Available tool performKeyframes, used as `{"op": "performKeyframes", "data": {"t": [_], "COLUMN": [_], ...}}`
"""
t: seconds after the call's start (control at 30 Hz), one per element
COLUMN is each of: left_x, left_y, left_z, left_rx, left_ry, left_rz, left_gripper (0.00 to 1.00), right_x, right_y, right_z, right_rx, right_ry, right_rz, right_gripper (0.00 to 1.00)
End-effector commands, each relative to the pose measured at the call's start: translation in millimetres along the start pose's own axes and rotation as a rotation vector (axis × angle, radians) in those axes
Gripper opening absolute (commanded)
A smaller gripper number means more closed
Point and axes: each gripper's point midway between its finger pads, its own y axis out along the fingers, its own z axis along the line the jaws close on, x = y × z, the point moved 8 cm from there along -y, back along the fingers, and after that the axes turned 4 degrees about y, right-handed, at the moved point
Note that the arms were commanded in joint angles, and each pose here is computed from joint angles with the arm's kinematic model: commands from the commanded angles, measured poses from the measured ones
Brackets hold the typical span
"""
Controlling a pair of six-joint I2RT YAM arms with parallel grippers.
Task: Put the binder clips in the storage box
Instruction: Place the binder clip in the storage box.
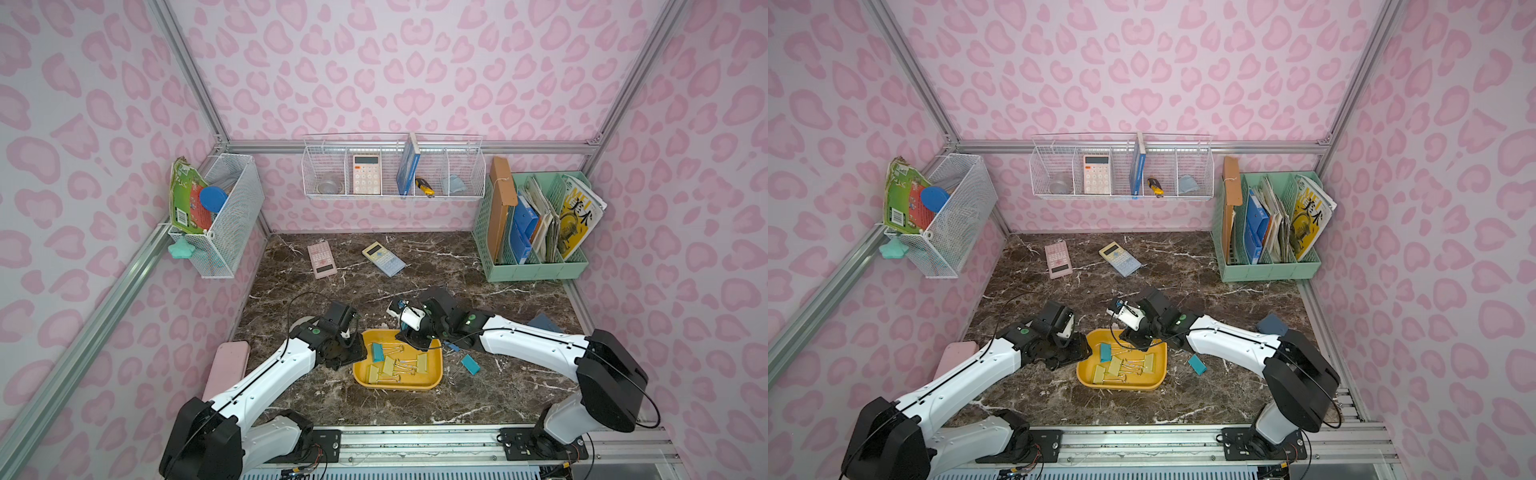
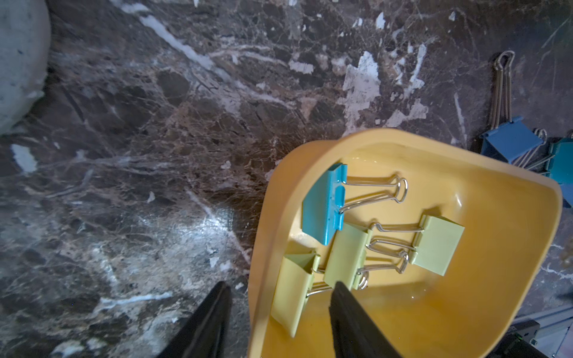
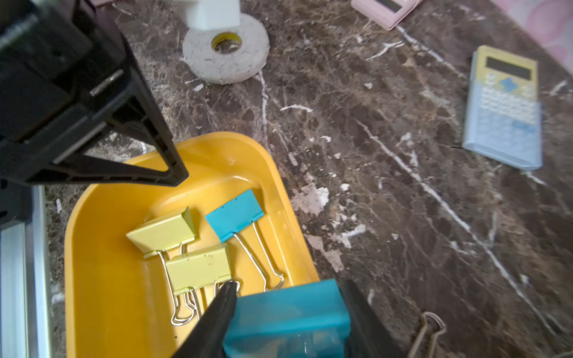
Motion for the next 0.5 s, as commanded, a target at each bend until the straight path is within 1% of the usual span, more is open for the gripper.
{"op": "performKeyframes", "data": {"t": [0.0, 0.2, 0.4, 0.47], "left_x": [-2, -2, -1, -1], "left_y": [0, 1, 1, 2], "left_z": [3, 4, 4, 4], "left_rx": [0.015, 0.022, 0.027, 0.026], "left_ry": [-0.011, -0.015, -0.014, -0.013], "left_rz": [0.004, 0.011, 0.009, 0.011], "left_gripper": [0.56, 0.56, 0.56, 0.55], "right_x": [4, 4, 0, -1], "right_y": [9, 33, 59, 65], "right_z": [15, 20, 9, 6], "right_rx": [0.097, 0.142, 0.103, 0.121], "right_ry": [-0.065, -0.093, -0.109, -0.099], "right_rz": [-0.034, -0.003, 0.055, 0.069], "right_gripper": [0.44, 0.45, 0.44, 0.47]}}
